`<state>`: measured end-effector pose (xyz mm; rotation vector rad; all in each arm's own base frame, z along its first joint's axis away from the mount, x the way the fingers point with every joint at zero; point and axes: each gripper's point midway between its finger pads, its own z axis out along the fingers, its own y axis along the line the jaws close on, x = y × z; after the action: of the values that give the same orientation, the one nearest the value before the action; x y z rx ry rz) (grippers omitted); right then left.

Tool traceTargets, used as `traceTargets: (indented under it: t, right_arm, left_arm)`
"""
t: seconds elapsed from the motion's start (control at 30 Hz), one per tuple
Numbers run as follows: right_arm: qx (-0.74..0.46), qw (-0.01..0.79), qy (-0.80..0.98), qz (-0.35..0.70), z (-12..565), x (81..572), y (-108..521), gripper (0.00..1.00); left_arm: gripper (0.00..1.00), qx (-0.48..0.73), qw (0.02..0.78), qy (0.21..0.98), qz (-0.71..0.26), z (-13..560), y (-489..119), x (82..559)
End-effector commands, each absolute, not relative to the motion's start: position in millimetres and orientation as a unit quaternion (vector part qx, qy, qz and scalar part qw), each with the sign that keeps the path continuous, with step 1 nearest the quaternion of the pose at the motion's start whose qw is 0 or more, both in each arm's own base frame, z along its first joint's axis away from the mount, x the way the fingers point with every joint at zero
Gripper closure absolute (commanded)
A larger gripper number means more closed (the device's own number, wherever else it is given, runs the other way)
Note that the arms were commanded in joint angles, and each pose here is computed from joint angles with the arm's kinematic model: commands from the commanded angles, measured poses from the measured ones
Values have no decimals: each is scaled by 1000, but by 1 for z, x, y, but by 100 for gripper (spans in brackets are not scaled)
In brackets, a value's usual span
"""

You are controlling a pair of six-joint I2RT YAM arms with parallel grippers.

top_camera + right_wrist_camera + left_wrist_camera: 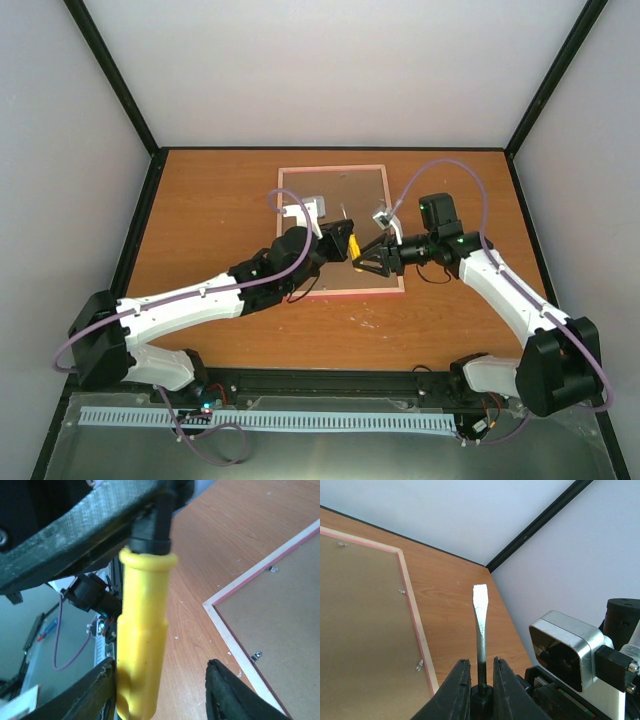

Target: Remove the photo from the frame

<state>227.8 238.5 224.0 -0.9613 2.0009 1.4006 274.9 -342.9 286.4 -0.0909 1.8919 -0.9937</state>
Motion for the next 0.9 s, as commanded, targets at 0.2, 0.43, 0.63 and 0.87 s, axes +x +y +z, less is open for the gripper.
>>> traceTargets:
  t: [0.2, 0.43, 0.63, 0.87]
  right_arm:
    - [-381, 240, 716, 534, 231, 220, 253, 85]
    - [-396, 242, 748, 475, 227, 233, 234, 93]
    - [-439, 179, 793, 382, 188, 234, 210, 93]
    - [-485, 126, 818, 281, 154, 227, 193, 96]
  left_arm:
    - [96, -61, 503, 756, -414, 298, -332, 279]
    - [16, -11, 498, 813, -301, 264, -303, 271]
    - [16, 182, 490, 834, -176, 224, -282, 243]
    - [23, 368, 498, 785, 13, 215, -261, 222]
